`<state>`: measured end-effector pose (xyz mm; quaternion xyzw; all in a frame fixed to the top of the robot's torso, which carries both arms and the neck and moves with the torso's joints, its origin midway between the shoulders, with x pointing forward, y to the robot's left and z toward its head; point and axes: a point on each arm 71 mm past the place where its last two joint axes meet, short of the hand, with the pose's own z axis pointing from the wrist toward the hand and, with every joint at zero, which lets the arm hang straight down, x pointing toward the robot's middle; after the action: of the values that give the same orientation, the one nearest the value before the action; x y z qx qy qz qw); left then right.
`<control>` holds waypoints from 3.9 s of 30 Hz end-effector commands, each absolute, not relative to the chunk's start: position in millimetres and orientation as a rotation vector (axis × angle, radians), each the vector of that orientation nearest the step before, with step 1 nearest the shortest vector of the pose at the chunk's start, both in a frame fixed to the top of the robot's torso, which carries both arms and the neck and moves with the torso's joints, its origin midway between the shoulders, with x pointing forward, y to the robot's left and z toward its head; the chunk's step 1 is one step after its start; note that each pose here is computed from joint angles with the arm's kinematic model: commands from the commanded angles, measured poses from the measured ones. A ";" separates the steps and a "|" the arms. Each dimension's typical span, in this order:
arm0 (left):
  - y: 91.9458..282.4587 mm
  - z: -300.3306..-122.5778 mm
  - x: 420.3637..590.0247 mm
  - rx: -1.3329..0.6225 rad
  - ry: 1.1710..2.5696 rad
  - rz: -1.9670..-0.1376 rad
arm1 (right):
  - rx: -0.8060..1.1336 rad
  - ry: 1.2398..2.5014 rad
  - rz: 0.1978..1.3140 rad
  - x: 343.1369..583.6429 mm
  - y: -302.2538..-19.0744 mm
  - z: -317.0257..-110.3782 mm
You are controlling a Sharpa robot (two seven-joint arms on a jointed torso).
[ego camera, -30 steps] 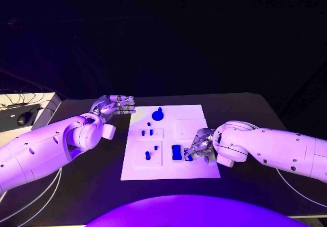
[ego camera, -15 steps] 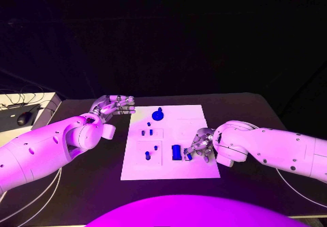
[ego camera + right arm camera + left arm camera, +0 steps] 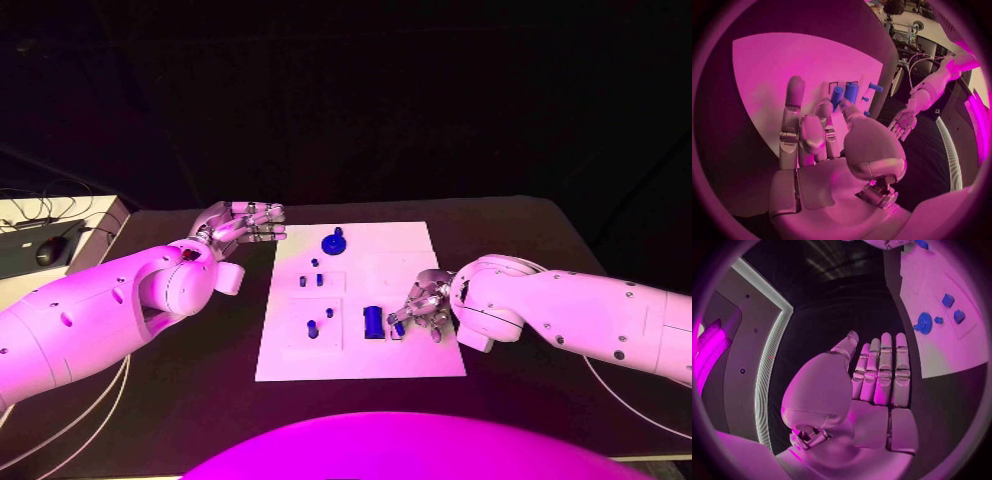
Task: Assemble the parts on the task board
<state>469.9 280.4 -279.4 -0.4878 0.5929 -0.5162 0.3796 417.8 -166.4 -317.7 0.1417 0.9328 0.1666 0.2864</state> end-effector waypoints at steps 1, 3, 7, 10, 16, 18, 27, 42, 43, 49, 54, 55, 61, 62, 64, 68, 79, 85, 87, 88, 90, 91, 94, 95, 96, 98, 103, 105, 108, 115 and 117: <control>278.3 -278.7 469.4 -1.240 1.518 -1.343 | 0.380 2.487 0.464 417.7 -165.2 -317.4; 278.4 -278.7 469.4 -1.241 1.518 -1.342 | 0.380 2.488 0.466 417.5 -165.0 -317.3; 278.3 -278.7 469.4 -1.240 1.518 -1.342 | 0.379 2.488 0.472 417.1 -164.6 -317.1; 278.4 -278.7 469.4 -1.240 1.518 -1.342 | 0.381 2.487 0.474 416.9 -165.0 -316.9; 278.4 -278.7 469.4 -1.240 1.518 -1.342 | 0.385 2.482 0.479 415.9 -167.2 -316.1; 278.4 -278.6 469.4 -1.240 1.518 -1.342 | 0.387 2.481 0.482 415.4 -168.6 -315.7; 279.7 -278.2 469.1 -1.239 1.515 -1.338 | 0.401 2.457 0.535 408.0 -181.4 -310.7; 279.3 -278.3 469.2 -1.239 1.515 -1.340 | 0.413 2.452 0.547 396.3 -184.1 -313.0; 279.4 -278.3 469.2 -1.239 1.515 -1.339 | 0.413 2.452 0.541 396.4 -184.3 -313.6; 279.6 -278.3 469.2 -1.239 1.515 -1.339 | 0.416 2.457 0.510 397.4 -185.5 -318.6; 280.1 -278.2 469.1 -1.239 1.515 -1.339 | 0.414 2.469 0.502 395.9 -183.1 -322.7; 280.1 -278.2 469.1 -1.238 1.515 -1.339 | 0.413 2.470 0.501 395.7 -182.6 -323.2; 280.5 -278.1 469.0 -1.239 1.515 -1.338 | 0.419 2.464 0.497 395.8 -181.4 -324.0; 280.5 -278.1 469.0 -1.239 1.515 -1.338 | 0.420 2.463 0.496 395.9 -181.3 -324.0; 280.7 -278.1 469.0 -1.239 1.515 -1.337 | 0.423 2.460 0.495 396.0 -181.2 -324.0; 281.1 -278.0 468.9 -1.239 1.515 -1.337 | 0.430 2.451 0.487 396.8 -182.1 -324.1; 281.4 -277.9 468.8 -1.239 1.516 -1.336 | 0.435 2.455 0.462 400.2 -185.3 -326.5; 281.5 -277.9 468.7 -1.239 1.517 -1.336 | 0.420 2.481 0.457 400.9 -183.5 -328.7; 281.6 -277.9 468.7 -1.239 1.517 -1.336 | 0.417 2.486 0.458 400.8 -182.7 -329.1; 281.6 -277.9 468.7 -1.239 1.517 -1.336 | 0.415 2.488 0.458 400.7 -182.4 -329.3; 281.6 -277.9 468.7 -1.239 1.517 -1.336 | 0.414 2.491 0.458 400.8 -181.8 -329.7; 281.6 -277.9 468.7 -1.239 1.517 -1.336 | 0.414 2.492 0.457 400.8 -181.6 -329.8; 281.7 -277.9 468.6 -1.239 1.518 -1.337 | 0.412 2.495 0.454 400.9 -181.1 -330.3; 281.7 -277.9 468.6 -1.239 1.518 -1.336 | 0.411 2.496 0.452 400.9 -181.0 -330.4; 281.8 -277.9 468.6 -1.239 1.518 -1.336 | 0.410 2.498 0.451 401.0 -181.0 -330.6; 282.0 -277.9 468.6 -1.239 1.518 -1.336 | 0.407 2.502 0.448 401.1 -180.9 -330.9; 281.7 -278.0 468.6 -1.240 1.520 -1.337 | 0.409 2.503 0.448 401.1 -180.1 -332.4; 281.7 -278.0 468.6 -1.240 1.521 -1.337 | 0.410 2.503 0.451 400.6 -179.8 -332.9; 281.9 -278.1 468.6 -1.240 1.520 -1.336 | 0.411 2.502 0.460 399.8 -179.5 -333.2; 281.5 -278.2 468.6 -1.241 1.521 -1.337 | 0.434 2.481 0.511 398.2 -181.2 -331.2; 281.6 -278.2 468.7 -1.241 1.521 -1.337 | 0.457 2.466 0.540 398.0 -182.5 -330.0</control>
<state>469.1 283.8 -278.7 -0.4883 0.5937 -0.5139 0.3807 397.7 -183.9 -331.5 0.1610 0.9292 0.1795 0.2800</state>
